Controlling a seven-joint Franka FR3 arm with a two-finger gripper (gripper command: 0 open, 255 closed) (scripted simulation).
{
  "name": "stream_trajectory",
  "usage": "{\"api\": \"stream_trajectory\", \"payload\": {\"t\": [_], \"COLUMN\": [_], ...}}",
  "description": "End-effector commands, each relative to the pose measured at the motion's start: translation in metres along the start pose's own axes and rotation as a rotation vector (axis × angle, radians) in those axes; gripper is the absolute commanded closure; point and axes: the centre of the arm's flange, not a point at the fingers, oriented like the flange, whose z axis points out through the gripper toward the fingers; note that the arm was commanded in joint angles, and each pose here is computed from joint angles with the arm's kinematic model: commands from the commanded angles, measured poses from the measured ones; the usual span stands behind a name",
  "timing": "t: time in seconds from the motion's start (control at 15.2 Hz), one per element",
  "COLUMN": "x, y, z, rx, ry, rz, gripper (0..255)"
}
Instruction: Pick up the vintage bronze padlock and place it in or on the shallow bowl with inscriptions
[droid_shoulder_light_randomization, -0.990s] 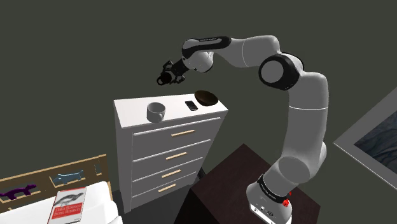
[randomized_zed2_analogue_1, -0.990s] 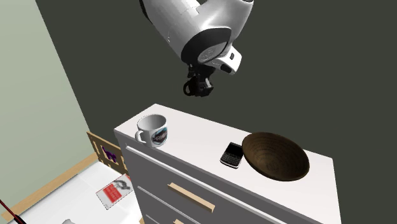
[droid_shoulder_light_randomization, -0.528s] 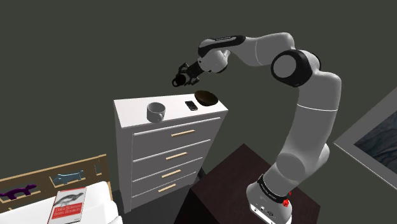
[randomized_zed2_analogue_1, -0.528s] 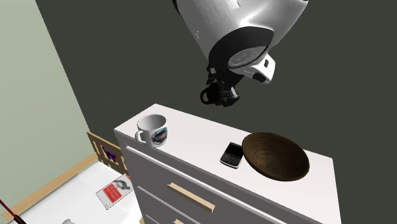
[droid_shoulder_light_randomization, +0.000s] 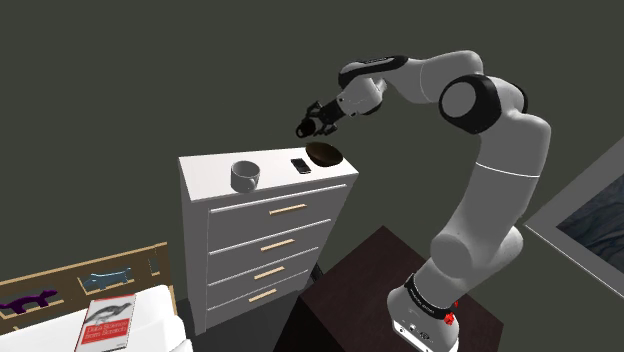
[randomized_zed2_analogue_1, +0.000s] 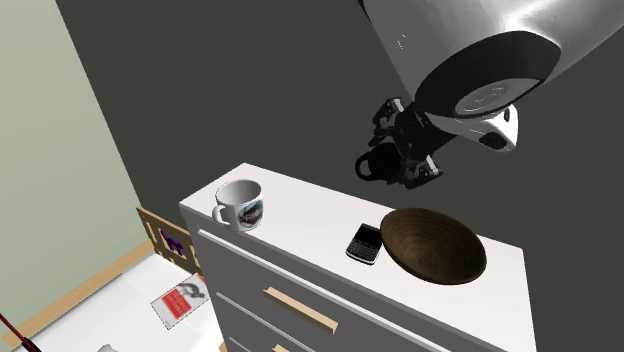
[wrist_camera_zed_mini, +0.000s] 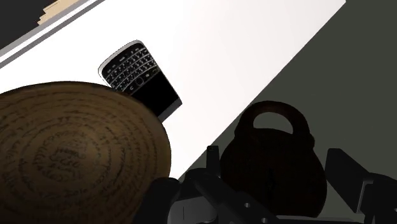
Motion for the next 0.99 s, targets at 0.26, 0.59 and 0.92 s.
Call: {"api": "stream_trajectory", "payload": {"t": [0.26,0.59,0.92], "x": [0.024,0.039,0.039], "y": [0.056,0.095,0.111], "z": [-0.045,-0.063,-0.042], "rx": [0.0,0.0,0.0], "ry": [-0.001,-0.001,-0.001], "rz": [-0.001,-0.001,-0.001], "gripper": [255,255,255]}}
